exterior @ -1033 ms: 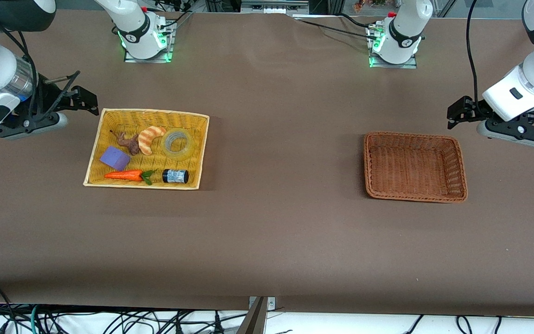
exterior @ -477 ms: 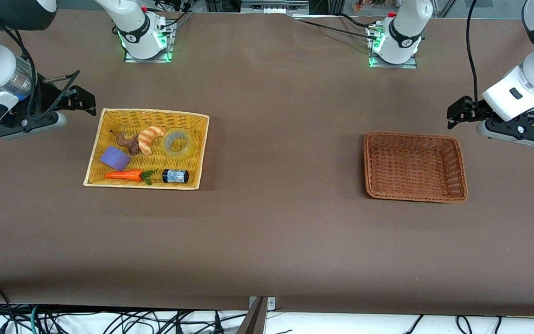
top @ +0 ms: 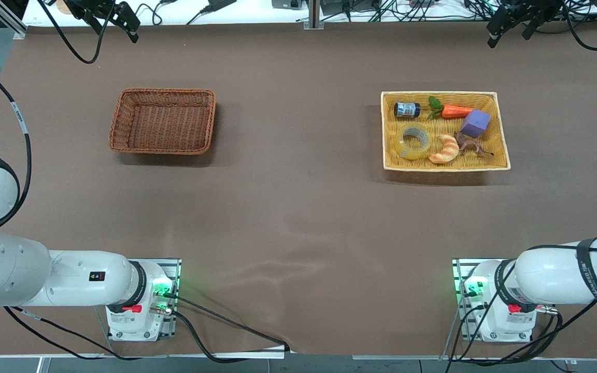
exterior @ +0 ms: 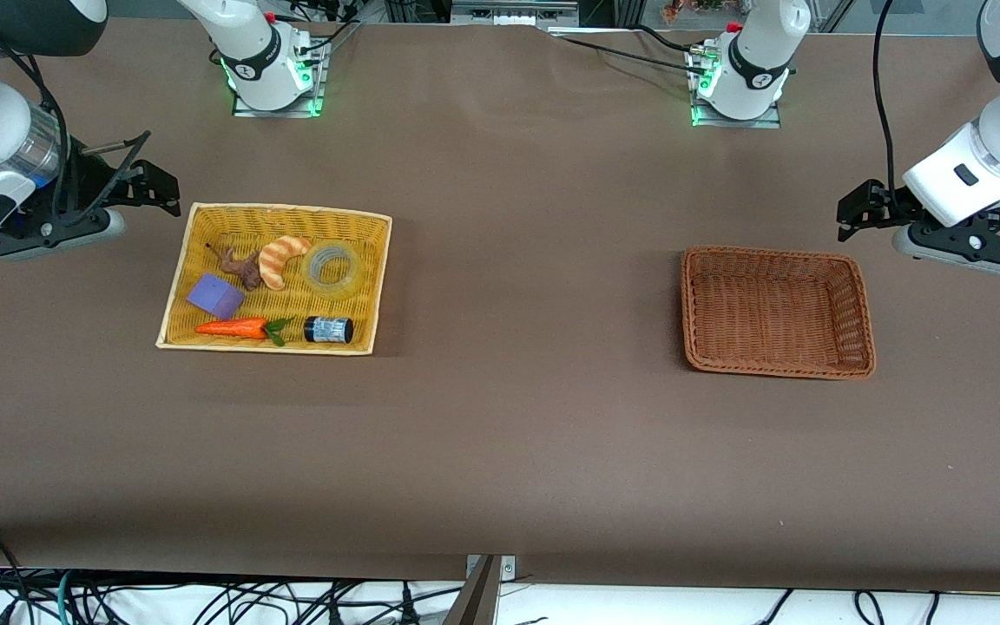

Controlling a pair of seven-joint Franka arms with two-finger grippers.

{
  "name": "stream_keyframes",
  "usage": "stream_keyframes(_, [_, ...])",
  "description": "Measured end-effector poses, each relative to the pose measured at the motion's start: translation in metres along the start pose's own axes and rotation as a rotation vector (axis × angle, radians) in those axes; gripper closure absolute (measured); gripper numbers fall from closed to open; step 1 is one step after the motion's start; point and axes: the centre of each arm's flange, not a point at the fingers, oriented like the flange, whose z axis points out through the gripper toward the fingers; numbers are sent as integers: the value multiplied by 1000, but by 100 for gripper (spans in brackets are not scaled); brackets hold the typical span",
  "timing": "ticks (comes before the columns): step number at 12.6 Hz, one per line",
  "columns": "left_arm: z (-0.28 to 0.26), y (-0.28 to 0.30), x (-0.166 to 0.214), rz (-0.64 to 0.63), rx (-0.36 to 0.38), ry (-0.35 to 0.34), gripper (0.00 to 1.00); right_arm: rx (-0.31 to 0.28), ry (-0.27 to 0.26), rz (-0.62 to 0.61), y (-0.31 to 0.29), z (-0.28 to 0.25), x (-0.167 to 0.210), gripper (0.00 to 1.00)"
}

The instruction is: Transfer tape with both arms

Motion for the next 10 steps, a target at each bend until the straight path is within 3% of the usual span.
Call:
stream_keyframes(8, [0,1,0,1,0,0,0,0,-21,-25,-15,4,1,0])
stream_keyframes(10, [0,1,0,1,0,0,0,2,-44,-31,-26,30,6,0])
